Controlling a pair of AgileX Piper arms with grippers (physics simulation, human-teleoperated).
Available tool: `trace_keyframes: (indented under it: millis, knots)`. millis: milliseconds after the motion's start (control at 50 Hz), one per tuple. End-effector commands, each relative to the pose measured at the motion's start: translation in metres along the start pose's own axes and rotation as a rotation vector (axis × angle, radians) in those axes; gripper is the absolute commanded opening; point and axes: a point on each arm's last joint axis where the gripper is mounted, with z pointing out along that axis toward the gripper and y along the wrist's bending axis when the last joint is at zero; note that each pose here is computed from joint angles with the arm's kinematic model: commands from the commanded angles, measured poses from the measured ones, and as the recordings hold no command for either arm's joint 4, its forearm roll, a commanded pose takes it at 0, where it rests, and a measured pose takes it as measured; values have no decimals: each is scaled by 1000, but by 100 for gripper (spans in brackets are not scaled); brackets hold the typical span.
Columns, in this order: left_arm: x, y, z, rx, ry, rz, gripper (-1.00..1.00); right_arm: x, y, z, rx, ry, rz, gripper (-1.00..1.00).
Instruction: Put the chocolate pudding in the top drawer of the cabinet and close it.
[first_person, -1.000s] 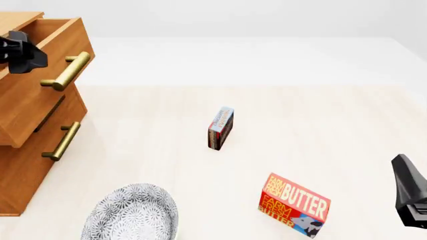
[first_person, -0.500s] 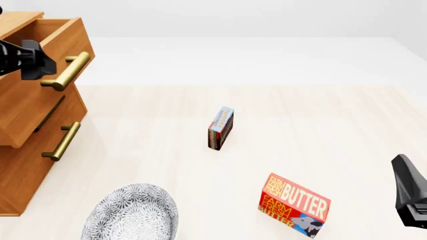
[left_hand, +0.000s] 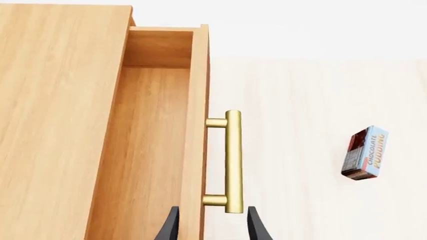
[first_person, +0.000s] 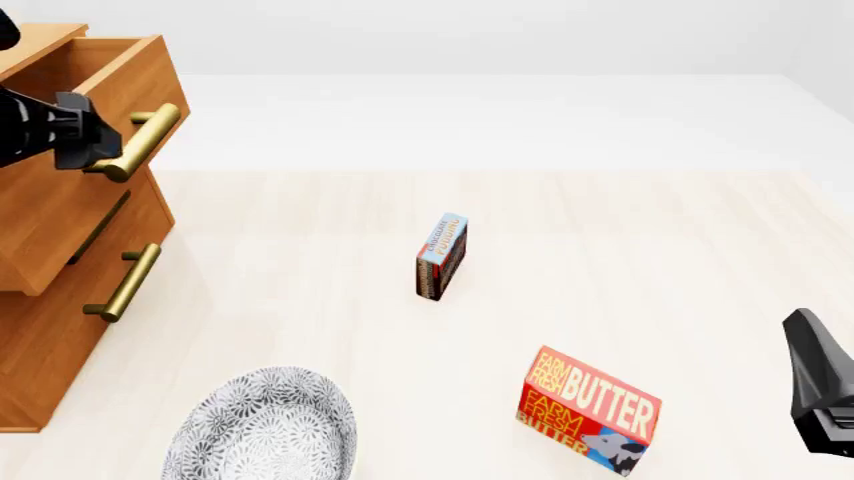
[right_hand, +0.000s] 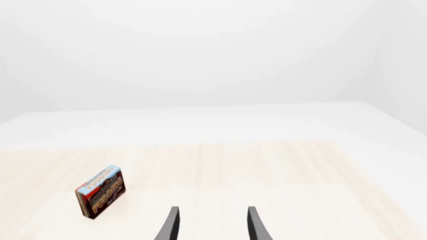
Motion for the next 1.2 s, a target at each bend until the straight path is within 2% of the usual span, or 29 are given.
trace_keyframes:
  millis: [20,540,1200]
  knots:
    - [1,-6,3,21,4,1,100,0,0,0,0,0,0,100]
    - [7,-13,8,42,8,5,100,0,0,0,0,0,0,100]
    - [9,-29,12,96,12,18,100,0,0,0,0,0,1,100]
